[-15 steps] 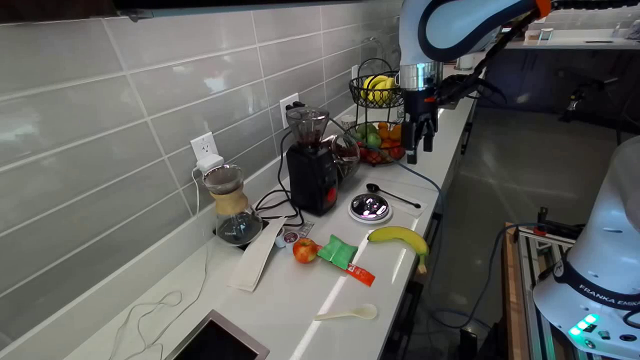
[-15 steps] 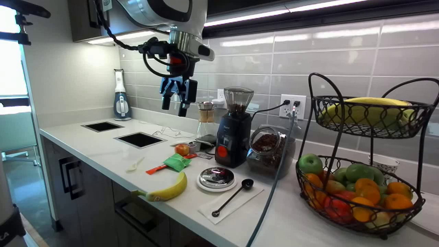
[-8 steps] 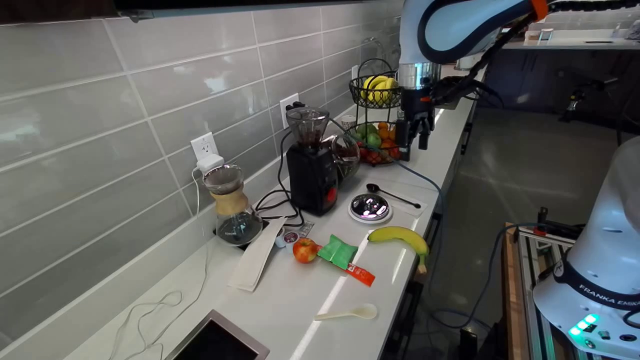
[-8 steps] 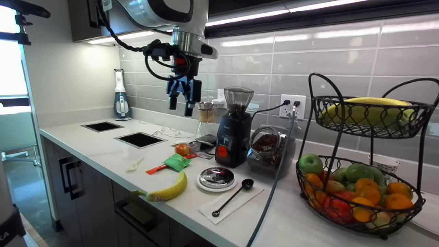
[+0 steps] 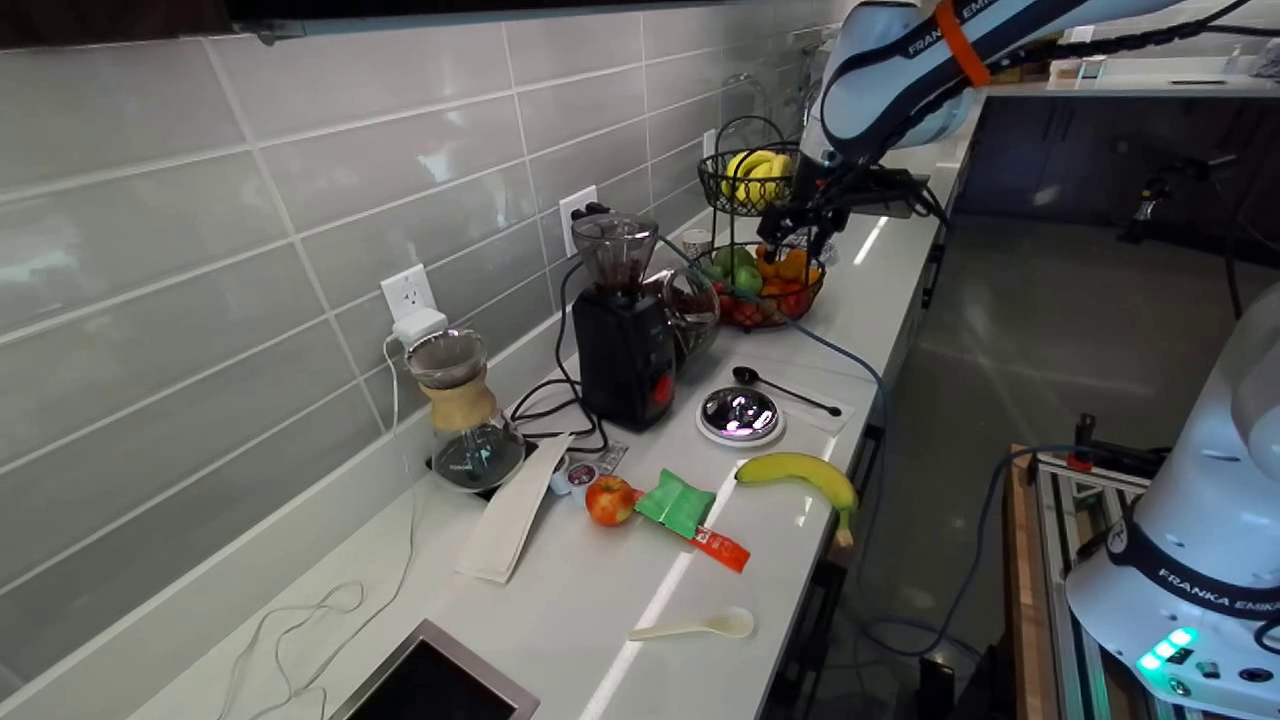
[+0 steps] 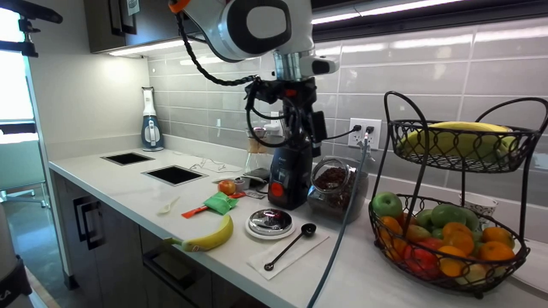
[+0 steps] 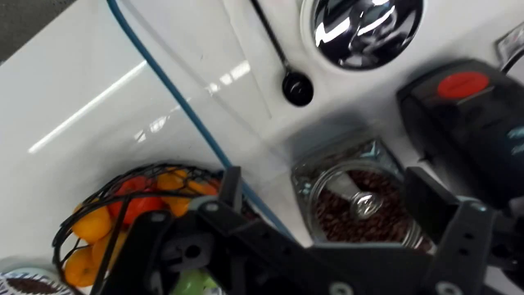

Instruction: Pick up the fruit from the basket and put it on the table

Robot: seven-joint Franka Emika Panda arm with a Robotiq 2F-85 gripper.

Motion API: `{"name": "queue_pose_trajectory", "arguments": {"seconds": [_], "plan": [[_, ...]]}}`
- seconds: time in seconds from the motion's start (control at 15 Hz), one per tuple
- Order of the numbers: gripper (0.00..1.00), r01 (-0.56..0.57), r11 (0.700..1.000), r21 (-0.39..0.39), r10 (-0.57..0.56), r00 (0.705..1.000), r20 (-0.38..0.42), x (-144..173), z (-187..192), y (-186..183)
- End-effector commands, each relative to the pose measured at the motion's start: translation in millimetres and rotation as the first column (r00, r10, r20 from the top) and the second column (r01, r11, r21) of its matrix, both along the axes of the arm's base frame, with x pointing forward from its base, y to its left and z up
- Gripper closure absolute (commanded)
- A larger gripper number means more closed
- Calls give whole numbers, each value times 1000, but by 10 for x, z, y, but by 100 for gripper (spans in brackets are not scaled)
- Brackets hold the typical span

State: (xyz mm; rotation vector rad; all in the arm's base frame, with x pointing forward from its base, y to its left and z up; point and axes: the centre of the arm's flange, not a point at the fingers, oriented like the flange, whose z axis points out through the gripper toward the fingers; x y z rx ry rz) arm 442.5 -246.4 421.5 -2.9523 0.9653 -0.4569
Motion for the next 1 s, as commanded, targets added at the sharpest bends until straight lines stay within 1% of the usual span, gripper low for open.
{"name": "queue_pose_trajectory", "arguments": {"seconds": [0.0, 0.13, 0.27, 0.4, 0.53, 0.6, 0.67, 0.8, 0.87, 0.93], "plan": [[0, 172, 983, -61, -165, 981, 103, 256, -95, -504], [0, 255, 963, -88, -242, 960, 140, 295, -160, -745], [0, 317, 942, -107, -299, 942, 154, 325, -255, -918], [0, 368, 920, -137, -346, 924, 164, 356, -367, -1063], [0, 403, 902, -153, -382, 912, 150, 382, -480, -1198], [0, 406, 901, -153, -391, 913, 121, 382, -555, -1247], [0, 413, 897, -157, -400, 910, 112, 390, -604, -1287], [0, 400, 903, -156, -394, 917, 67, 401, -739, -1331], [0, 391, 908, -148, -378, 919, 109, 292, -648, -1285], [0, 391, 908, -149, -380, 919, 103, 303, -692, -1294]]}}
